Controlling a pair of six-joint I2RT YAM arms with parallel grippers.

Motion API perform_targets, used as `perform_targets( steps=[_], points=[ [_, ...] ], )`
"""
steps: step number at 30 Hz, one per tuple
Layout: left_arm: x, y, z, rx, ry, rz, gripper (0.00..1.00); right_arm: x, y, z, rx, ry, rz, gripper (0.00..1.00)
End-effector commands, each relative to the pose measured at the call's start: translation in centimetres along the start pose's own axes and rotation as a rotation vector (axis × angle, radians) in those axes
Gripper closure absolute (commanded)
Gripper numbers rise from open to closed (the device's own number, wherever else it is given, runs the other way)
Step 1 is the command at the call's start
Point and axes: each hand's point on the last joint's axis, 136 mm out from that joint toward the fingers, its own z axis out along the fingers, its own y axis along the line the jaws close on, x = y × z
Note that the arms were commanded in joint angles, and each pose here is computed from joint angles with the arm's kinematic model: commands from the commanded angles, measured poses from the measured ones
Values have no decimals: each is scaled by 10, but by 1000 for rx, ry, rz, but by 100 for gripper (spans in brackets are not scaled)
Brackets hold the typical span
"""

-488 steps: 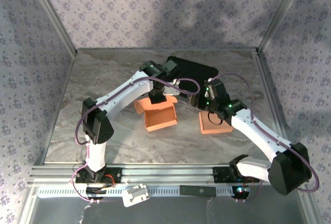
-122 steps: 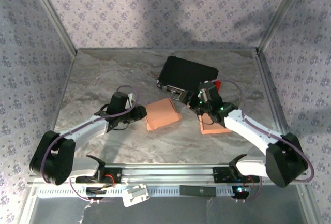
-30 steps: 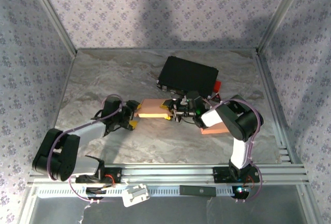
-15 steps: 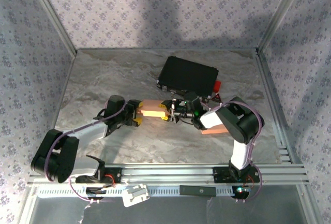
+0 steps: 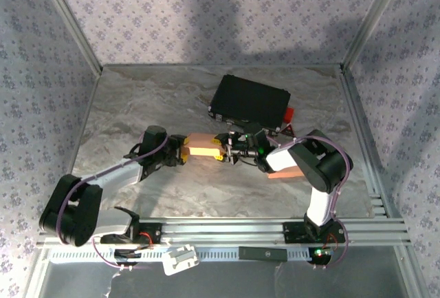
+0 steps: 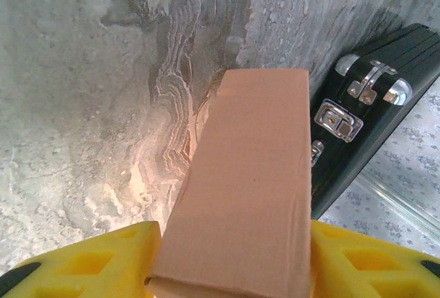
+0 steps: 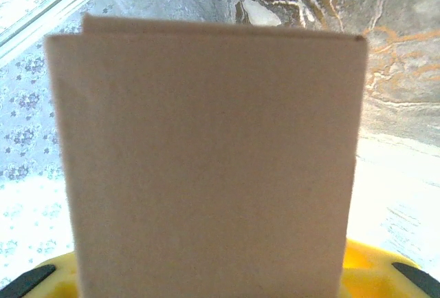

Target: Fold the paper box

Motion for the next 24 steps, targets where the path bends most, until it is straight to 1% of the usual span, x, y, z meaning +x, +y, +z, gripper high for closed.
perform_targets(
  steps=[1,6,10,15,17,20,24],
  points=[
    [2,-12,-9,6,-29,-19,47,-12,-35,-3,121,-70,102,53],
    [5,-18,-14,-8,-35,-14,51,-10,-31,-4,123,-66,82,50],
    [8,-17,-11,-25,-27,-9,53,-10,-32,-4,124,-73,84,56],
    [9,-14,-8,-36,-23,-11,54,-10,-31,-4,121,-75,90,56],
    [9,-15,-9,-36,-25,-14,57,-9,-30,-4,121,-71,89,53],
    [6,-14,-14,-48,-49,-21,60,-9,-26,-9,120,-84,70,42],
    [3,-9,-25,-83,-85,-37,60,-10,-10,-33,160,-157,-65,30]
  ],
)
